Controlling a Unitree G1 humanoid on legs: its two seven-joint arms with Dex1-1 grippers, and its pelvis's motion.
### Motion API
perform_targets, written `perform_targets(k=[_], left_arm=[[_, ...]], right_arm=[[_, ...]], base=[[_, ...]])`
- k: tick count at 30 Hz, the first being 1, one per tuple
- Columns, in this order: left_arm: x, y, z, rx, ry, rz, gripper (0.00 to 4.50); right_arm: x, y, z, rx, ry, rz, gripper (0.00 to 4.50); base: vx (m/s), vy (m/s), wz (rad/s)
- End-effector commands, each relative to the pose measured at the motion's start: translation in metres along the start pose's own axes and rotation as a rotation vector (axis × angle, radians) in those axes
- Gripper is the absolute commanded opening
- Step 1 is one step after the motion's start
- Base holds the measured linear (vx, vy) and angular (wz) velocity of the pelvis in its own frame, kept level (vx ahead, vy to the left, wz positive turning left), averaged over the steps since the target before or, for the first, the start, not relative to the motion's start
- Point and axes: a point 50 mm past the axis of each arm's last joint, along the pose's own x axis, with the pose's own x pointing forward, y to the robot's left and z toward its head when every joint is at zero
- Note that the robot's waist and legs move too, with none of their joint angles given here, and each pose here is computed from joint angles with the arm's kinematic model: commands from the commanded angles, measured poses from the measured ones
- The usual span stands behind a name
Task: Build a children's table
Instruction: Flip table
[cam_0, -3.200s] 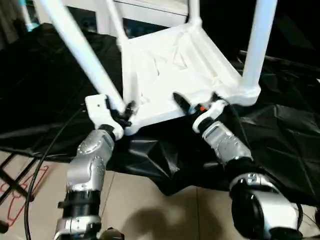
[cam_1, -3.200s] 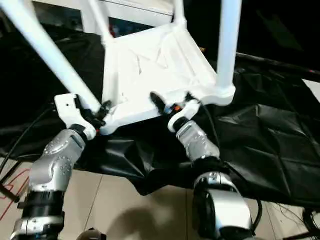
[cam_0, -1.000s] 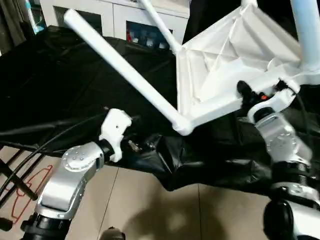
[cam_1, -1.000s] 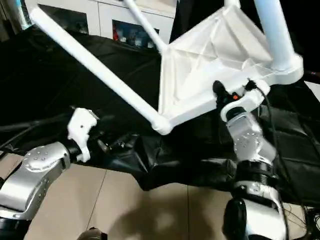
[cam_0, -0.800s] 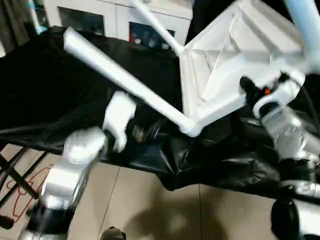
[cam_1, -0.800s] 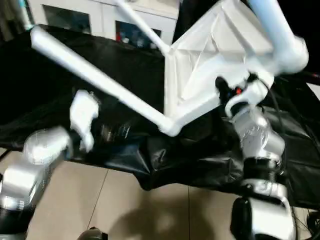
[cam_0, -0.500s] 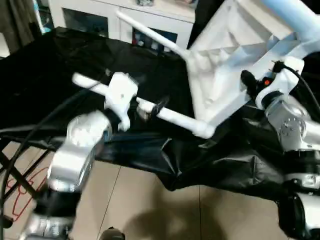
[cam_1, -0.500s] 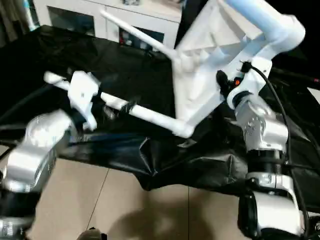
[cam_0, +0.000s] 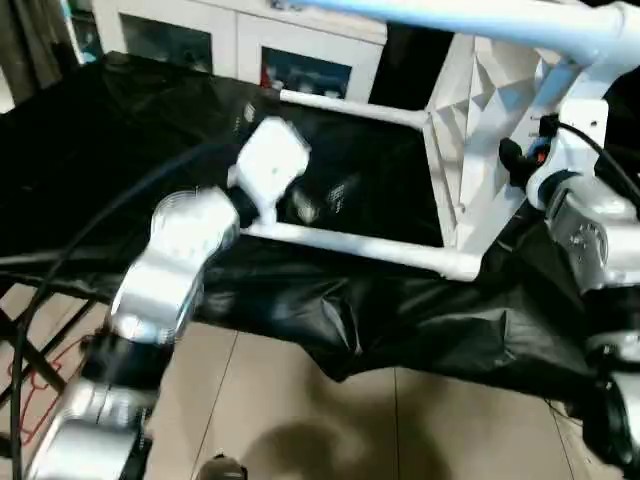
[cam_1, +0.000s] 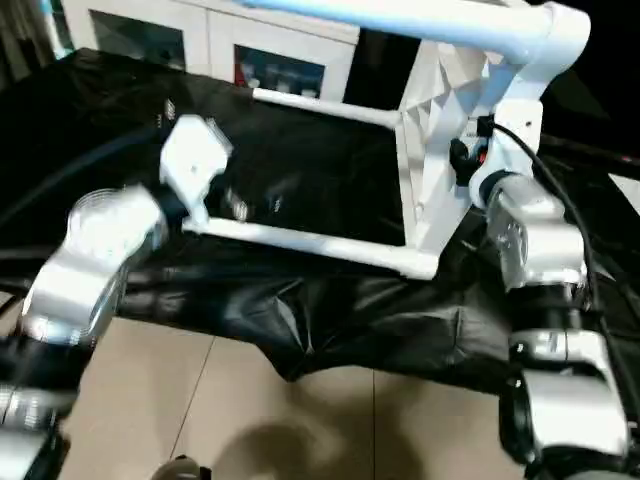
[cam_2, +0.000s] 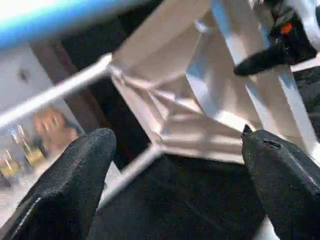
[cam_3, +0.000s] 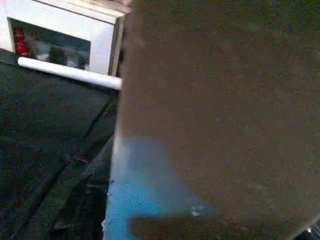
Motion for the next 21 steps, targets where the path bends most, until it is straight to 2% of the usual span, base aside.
perform_targets(k=[1,4,6,9,10,14,18,19,21], left_arm=[[0.012,0.004,0.016,0.154,-0.066,-0.008,4.5],[0.02,0.011,0.026,0.29,-0.103,0.033,4.5],[0.022,0.014,0.027,0.318,-0.108,0.048,4.5],[0.025,0.026,0.037,0.483,-0.146,0.14,4.5],[0.026,0.033,0.045,0.55,-0.2,0.191,4.5],[0.027,0.037,0.049,0.613,-0.229,0.217,4.5],[0.03,0.039,0.045,0.65,-0.202,0.206,4.5],[0.033,0.042,0.044,0.691,-0.193,0.213,4.5],[0.033,0.043,0.043,0.709,-0.188,0.214,4.5]], right_arm=[[0.001,0.01,-0.013,-0.071,0.052,0.067,2.6],[0.001,0.021,-0.011,-0.077,0.007,0.111,2.83],[0.001,0.024,-0.01,-0.079,-0.01,0.12,2.98],[-0.001,0.037,-0.007,-0.052,-0.077,0.131,3.26],[-0.004,0.049,-0.009,-0.037,-0.132,0.142,3.36],[-0.012,0.059,-0.017,-0.02,-0.176,0.176,3.62],[-0.017,0.06,-0.023,-0.039,-0.197,0.175,3.86],[-0.022,0.058,-0.026,-0.038,-0.232,0.169,3.96],[-0.024,0.057,-0.026,-0.039,-0.244,0.166,4.2]], base=[[0.0,0.0,0.0],[0.0,0.0,0.0],[0.0,0.0,0.0],[0.0,0.0,0.0],[0.0,0.0,0.0],[0.0,0.0,0.0],[0.0,0.0,0.0],[0.0,0.0,0.0],[0.0,0.0,0.0]])
